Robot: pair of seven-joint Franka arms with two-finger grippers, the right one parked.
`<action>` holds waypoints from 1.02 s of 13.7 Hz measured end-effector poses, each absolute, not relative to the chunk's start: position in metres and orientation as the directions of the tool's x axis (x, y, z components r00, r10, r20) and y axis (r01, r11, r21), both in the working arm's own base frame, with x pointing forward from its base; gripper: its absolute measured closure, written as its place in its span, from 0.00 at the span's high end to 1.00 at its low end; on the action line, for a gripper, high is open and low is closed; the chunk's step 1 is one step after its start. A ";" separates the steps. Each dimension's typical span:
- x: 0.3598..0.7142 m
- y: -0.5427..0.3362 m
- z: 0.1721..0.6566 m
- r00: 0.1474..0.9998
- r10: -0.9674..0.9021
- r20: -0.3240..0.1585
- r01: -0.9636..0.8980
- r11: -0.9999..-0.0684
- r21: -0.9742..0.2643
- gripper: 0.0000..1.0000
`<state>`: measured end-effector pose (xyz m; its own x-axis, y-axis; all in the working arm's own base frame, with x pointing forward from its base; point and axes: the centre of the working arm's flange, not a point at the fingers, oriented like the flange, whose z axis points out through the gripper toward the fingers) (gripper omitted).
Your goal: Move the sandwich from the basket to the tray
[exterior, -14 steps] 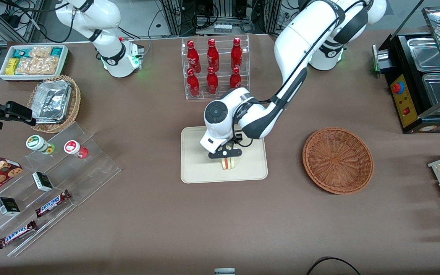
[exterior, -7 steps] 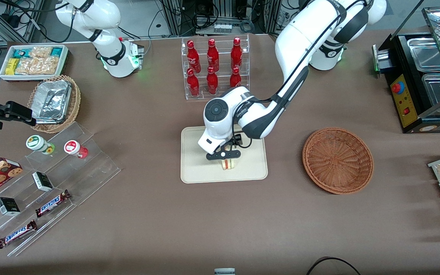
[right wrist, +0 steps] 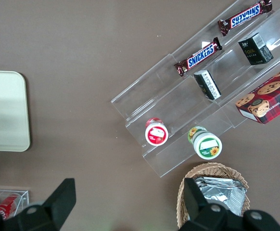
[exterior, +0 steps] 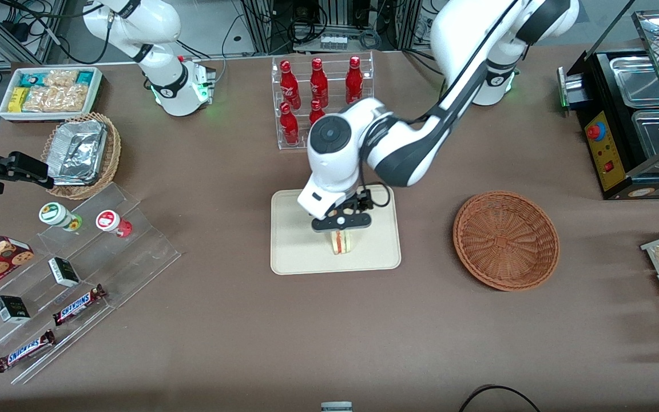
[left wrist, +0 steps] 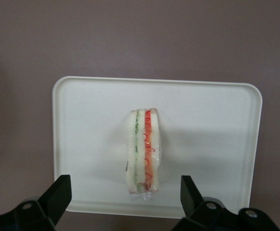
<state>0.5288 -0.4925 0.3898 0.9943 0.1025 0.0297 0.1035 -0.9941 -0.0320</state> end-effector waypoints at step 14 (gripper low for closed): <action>0.595 -0.292 0.455 0.981 0.193 0.012 0.194 -0.979 -0.065 1.00</action>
<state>0.5953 -0.2915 0.4551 0.9811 0.1933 0.0116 0.1937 -0.9789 -0.0652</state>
